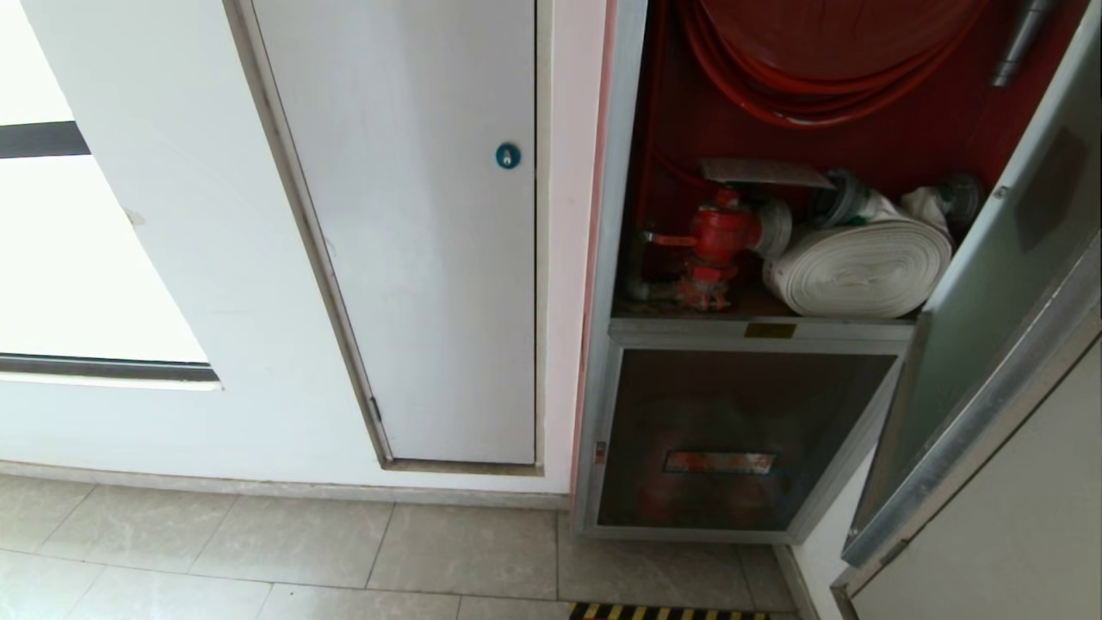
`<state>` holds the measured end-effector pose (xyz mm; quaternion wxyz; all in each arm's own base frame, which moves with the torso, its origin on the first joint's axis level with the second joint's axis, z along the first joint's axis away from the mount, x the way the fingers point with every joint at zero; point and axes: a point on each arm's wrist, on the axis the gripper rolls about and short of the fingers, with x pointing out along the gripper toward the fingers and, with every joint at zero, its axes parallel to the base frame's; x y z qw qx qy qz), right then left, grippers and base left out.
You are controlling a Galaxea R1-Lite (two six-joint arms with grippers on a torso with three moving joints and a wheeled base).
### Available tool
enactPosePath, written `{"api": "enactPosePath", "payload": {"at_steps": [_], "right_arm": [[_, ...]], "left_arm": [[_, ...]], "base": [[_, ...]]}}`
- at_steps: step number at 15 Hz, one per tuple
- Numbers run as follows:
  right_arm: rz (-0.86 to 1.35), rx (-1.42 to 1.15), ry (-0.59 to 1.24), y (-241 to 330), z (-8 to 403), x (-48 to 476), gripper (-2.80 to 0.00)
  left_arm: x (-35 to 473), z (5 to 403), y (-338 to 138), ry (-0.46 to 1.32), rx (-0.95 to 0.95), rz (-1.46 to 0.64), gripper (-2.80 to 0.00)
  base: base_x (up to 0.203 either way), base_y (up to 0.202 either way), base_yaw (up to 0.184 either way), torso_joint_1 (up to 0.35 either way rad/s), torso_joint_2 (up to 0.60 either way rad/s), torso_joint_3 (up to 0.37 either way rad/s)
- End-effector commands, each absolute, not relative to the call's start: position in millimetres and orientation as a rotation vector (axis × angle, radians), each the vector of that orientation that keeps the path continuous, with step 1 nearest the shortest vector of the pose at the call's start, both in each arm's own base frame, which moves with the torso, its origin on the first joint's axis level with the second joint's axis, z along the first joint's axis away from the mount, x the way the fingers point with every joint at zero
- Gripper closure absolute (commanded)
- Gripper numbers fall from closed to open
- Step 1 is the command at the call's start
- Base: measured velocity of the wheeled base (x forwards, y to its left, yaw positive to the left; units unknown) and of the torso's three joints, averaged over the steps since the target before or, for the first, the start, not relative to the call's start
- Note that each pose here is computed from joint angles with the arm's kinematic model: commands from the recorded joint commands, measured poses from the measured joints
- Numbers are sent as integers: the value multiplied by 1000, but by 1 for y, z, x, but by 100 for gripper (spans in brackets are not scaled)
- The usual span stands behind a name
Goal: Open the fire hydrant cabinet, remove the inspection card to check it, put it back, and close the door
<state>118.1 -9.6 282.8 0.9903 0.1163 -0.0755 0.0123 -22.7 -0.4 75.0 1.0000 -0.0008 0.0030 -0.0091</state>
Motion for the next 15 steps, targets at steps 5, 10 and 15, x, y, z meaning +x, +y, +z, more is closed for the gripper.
{"api": "enactPosePath", "payload": {"at_steps": [5, 10, 15], "right_arm": [[145, 252, -25, 1, 280, 176, 0], [162, 260, 50, 6, 277, 240, 0], [162, 277, 68, 8, 276, 311, 0]], "left_arm": [[-23, 75, 0, 6, -2, -18, 0], [-23, 75, 0, 6, -2, -18, 0], [-23, 75, 0, 6, -2, -18, 0]], "base": [[0, 0, 0, 0, 0, 0], [0, 0, 0, 0, 0, 0], [0, 0, 0, 0, 0, 0]]}}
